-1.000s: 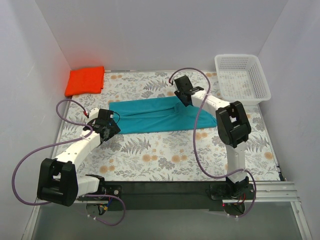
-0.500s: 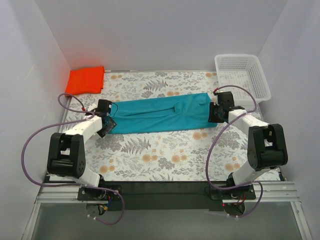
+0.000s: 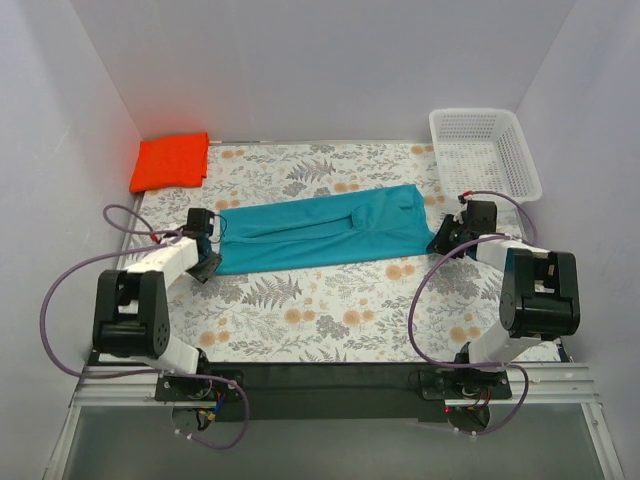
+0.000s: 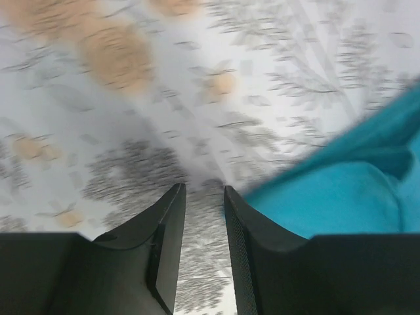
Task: Fold and stack the t-shirts
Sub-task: Fold the tshirt
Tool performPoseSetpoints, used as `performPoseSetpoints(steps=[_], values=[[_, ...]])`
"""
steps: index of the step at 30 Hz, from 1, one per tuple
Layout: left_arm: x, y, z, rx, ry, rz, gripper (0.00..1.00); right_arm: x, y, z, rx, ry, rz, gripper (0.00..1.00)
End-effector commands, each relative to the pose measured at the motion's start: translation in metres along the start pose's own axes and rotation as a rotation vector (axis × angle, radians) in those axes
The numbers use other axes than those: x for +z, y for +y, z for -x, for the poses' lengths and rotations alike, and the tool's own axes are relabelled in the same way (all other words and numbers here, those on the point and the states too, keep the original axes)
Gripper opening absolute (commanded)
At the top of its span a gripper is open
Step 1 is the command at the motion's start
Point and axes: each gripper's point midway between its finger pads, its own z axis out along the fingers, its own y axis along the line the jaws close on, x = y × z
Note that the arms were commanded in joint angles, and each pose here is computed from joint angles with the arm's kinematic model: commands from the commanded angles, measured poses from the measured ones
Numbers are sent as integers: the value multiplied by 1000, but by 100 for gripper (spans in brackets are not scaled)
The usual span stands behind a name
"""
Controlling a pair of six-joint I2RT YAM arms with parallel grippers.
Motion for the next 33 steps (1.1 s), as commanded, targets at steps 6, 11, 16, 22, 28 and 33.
performPoseSetpoints(steps=[6,11,16,22,28,33], values=[[-38,27,4,-56,9,-62,49,-16,-8,0,-5,-2,-30,27],[-87,-39,21,60,-13,-323,65,-29,30,20,-79,-58,31,31],[-98,-85,-2,189,14,-439,62,-41,72,34,-150,-113,91,32],[-62,-99,-24,182,80,-375,32,-30,96,31,-174,-92,163,32],[-31,-109,-12,144,17,-278,25,-3,79,11,-155,-28,121,31],[4,-79,1,23,-14,-128,23,16,51,-9,-181,8,38,30]])
